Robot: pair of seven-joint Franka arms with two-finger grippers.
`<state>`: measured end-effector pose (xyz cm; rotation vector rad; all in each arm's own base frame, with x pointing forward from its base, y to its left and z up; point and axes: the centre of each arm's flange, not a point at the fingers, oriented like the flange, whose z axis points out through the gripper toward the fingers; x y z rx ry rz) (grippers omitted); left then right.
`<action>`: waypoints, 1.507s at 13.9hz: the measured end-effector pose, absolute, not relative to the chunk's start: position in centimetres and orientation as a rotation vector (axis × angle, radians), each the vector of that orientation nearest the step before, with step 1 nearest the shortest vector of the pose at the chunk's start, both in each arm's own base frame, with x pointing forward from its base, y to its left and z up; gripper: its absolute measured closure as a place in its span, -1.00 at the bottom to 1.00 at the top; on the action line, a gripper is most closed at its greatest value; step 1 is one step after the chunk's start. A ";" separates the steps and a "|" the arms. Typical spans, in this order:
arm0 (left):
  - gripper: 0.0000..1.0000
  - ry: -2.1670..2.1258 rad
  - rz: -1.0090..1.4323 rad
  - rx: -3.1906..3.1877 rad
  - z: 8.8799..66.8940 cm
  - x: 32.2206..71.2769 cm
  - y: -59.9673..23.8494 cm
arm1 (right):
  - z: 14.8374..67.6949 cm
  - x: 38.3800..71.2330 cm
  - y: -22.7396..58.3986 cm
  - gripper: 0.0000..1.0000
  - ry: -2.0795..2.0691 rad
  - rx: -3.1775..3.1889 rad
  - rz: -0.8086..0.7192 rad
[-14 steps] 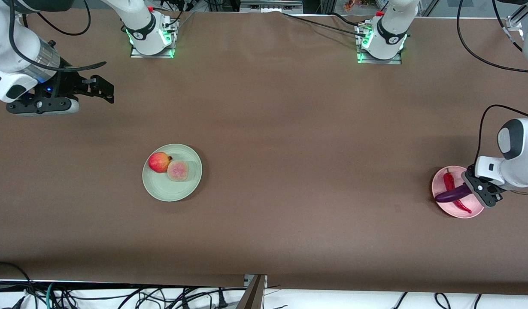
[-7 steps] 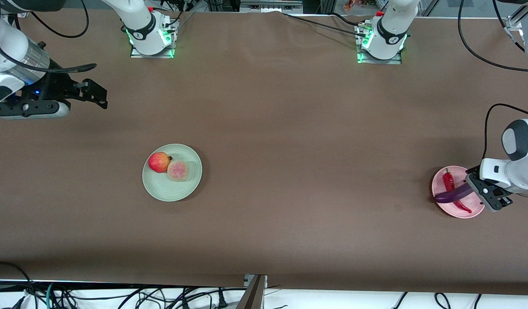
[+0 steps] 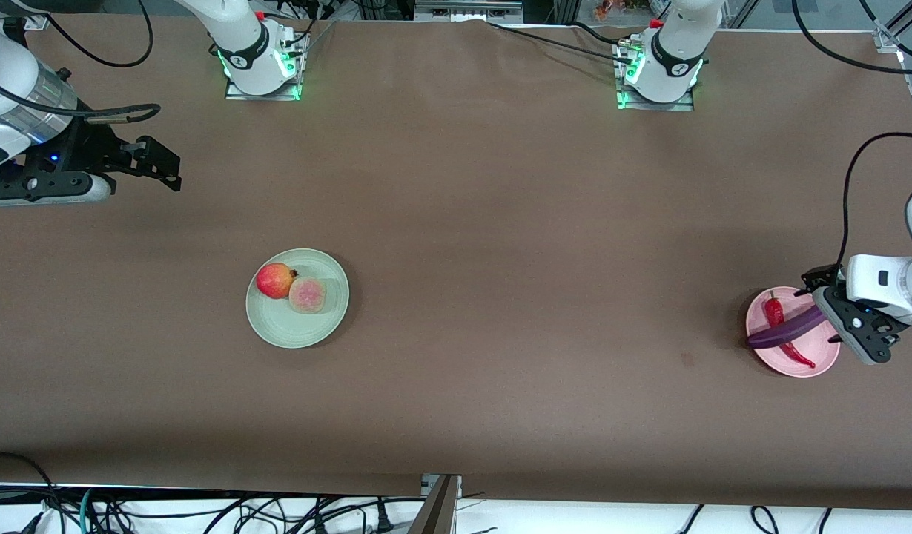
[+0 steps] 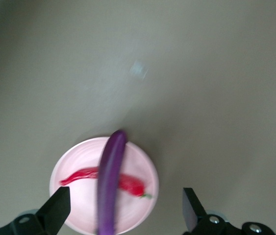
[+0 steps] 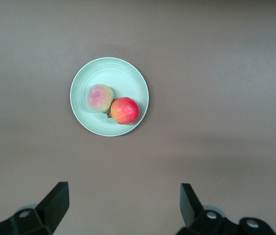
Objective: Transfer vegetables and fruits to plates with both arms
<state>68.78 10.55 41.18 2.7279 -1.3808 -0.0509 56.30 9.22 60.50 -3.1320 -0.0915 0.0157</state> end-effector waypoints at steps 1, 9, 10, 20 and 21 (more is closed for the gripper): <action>-1.00 -1.298 -0.048 2.750 42.4 68.9 9.5 | 60.5 56.3 9.2 -1.00 -0.090 -3.132 0.016; -1.00 -0.708 -0.051 2.993 50.6 67.5 -5.4 | 60.5 56.5 8.4 -1.00 -0.068 -3.134 0.016; -1.00 -0.634 -0.052 3.005 51.4 67.1 -5.4 | 60.5 56.5 8.4 -1.00 -0.068 -3.134 0.017; -1.00 0.053 -0.027 3.133 56.6 57.1 -3.7 | 60.4 56.4 8.5 -1.00 -0.072 -3.134 0.021; -1.00 0.050 -0.001 3.159 56.7 57.1 -3.4 | 60.4 56.4 8.6 -1.00 -0.074 -3.134 0.022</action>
